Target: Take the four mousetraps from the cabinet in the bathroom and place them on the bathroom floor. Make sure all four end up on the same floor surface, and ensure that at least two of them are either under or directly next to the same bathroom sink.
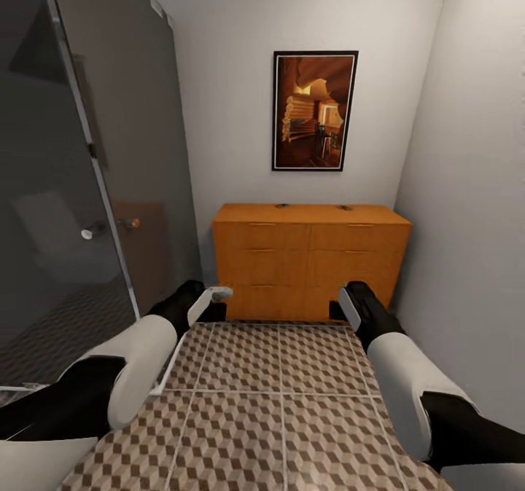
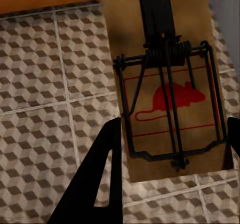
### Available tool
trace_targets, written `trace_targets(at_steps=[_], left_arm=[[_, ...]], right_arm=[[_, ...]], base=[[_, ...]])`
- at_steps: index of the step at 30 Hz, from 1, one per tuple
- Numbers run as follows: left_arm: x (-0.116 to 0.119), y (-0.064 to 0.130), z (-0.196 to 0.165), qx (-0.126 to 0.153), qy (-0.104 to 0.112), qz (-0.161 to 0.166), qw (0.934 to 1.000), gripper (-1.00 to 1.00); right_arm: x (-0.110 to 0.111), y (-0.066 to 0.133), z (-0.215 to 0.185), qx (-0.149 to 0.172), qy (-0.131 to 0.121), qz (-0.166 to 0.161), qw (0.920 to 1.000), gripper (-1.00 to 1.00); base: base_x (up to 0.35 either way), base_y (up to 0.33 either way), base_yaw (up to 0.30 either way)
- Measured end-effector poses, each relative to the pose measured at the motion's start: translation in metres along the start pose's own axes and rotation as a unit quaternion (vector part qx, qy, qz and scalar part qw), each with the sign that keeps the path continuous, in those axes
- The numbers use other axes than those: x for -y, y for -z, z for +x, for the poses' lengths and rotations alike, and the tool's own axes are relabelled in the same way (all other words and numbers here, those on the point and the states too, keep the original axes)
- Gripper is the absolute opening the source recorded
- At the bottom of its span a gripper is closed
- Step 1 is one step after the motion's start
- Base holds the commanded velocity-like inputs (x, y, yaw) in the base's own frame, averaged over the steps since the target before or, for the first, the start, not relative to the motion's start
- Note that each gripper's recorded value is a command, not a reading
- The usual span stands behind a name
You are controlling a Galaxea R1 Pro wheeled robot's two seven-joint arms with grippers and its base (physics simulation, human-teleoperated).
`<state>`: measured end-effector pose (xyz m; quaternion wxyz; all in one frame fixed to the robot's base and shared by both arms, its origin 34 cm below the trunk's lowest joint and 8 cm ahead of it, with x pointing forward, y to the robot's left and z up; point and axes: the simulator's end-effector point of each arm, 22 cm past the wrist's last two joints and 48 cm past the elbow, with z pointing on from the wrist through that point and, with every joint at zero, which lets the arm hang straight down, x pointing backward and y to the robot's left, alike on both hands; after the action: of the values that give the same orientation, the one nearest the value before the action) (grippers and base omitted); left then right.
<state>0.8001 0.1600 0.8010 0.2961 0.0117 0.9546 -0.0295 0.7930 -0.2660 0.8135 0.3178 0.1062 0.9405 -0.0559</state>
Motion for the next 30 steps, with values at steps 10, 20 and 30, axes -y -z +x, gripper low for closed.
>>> trace_targets(at_steps=[10, 20, 30], left_arm=[[-0.018, -0.053, 0.086, -0.005, 0.029, -0.01, 0.9995, -1.0], [-0.071, -0.097, 0.281, -0.067, 0.063, -0.052, 0.9944, -1.0], [-0.083, -0.096, 0.389, -0.099, 0.103, -0.066, 0.9875, -1.0]], right_arm=[[0.027, -0.1, 0.258, -0.085, 0.092, -0.004, 0.9922, -1.0], [0.068, -0.103, 0.377, -0.146, 0.111, -0.036, 0.9824, -1.0], [0.08, -0.096, 0.448, -0.124, 0.112, -0.038, 0.9853, -1.0]], base=[[-0.345, 0.091, 0.0], [-0.345, 0.092, 0.0], [-0.319, 0.088, 0.001]])
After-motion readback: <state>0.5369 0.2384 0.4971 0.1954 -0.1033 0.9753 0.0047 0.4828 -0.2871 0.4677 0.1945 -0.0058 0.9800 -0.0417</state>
